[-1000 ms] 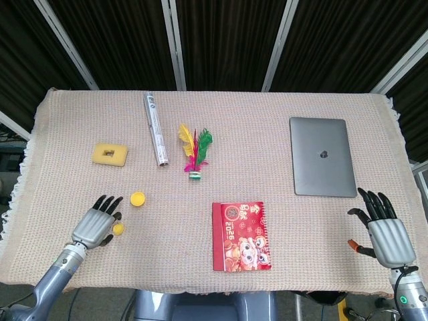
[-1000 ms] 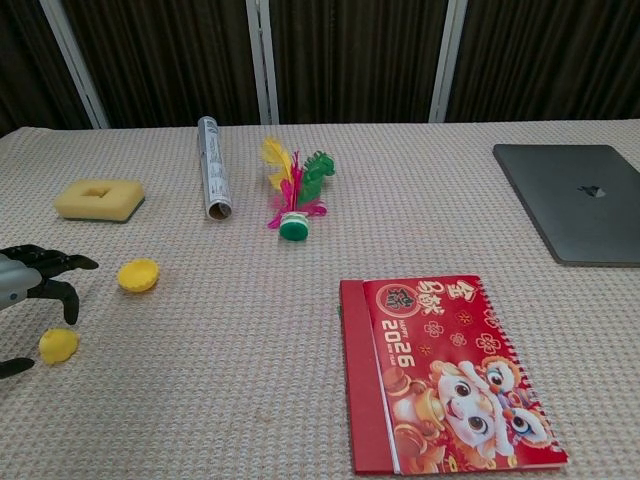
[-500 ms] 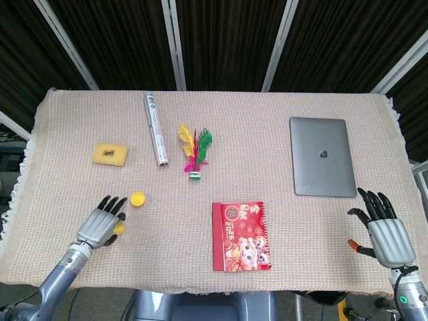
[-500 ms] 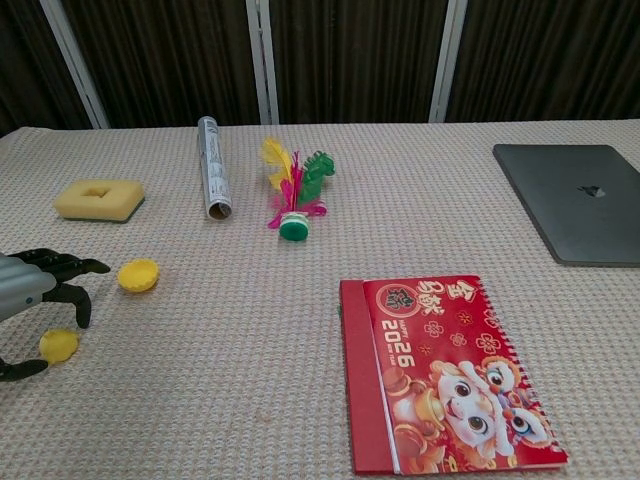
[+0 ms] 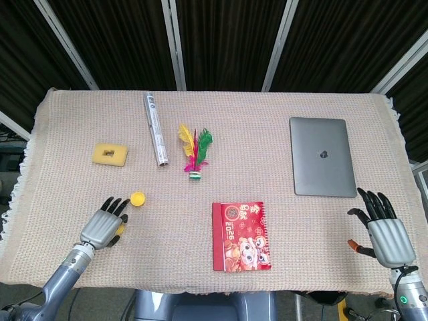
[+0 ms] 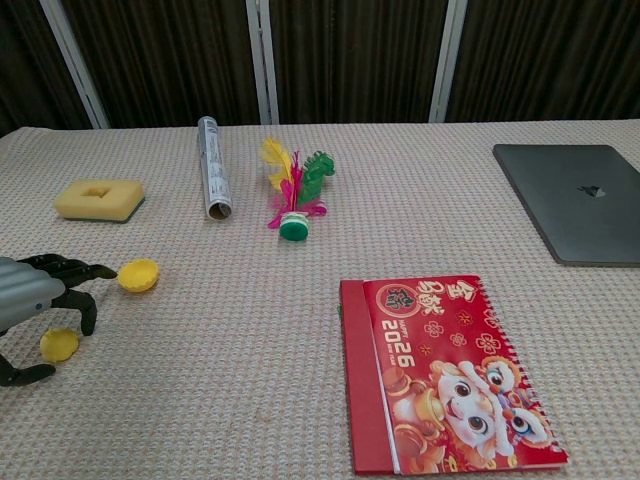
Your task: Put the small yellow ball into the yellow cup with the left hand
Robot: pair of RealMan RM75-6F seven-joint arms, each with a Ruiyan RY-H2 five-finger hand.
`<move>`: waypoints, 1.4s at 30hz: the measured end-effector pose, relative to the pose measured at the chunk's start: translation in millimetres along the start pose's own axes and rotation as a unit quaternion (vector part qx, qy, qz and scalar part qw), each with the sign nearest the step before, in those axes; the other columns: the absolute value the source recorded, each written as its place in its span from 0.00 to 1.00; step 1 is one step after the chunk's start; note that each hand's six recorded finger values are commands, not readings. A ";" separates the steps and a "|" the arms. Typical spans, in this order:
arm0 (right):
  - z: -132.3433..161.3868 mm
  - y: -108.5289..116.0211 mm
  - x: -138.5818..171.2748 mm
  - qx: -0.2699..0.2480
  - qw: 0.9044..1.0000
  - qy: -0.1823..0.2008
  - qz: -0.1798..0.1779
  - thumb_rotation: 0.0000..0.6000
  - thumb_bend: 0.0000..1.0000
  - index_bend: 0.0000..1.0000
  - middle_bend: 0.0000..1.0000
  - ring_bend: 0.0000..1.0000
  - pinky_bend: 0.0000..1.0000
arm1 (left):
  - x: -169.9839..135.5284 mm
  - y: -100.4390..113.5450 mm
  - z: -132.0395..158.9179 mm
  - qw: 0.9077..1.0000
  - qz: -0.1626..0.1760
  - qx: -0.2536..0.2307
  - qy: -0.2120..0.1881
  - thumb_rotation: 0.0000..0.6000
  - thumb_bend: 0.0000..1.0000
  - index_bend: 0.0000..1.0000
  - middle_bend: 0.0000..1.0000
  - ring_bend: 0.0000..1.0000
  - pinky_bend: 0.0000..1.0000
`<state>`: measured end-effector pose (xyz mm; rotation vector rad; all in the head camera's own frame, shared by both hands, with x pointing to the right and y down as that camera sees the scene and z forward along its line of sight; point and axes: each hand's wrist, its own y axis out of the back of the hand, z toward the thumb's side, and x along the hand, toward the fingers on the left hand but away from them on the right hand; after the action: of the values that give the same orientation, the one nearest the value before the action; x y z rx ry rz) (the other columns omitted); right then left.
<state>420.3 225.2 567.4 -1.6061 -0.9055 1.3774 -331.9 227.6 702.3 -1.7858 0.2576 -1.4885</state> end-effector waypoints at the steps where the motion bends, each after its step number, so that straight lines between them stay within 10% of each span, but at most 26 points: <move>1: 0.0 0.0 0.1 0.000 1.000 0.000 0.000 1.00 0.00 0.35 0.00 0.00 0.00 | 0.2 0.4 0.1 1.000 0.000 0.000 0.000 1.00 0.33 0.37 0.00 0.00 0.00; 42: 0.4 -0.2 -0.6 0.001 1.000 0.001 0.000 1.00 0.00 0.36 0.00 0.00 0.00 | 7.0 26.5 -4.8 1.000 0.023 0.015 0.008 1.00 0.38 0.48 0.00 0.00 0.00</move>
<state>419.8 224.9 567.8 -1.6054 -0.9036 1.3768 -325.8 203.5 689.9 -1.7339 0.2820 -1.4678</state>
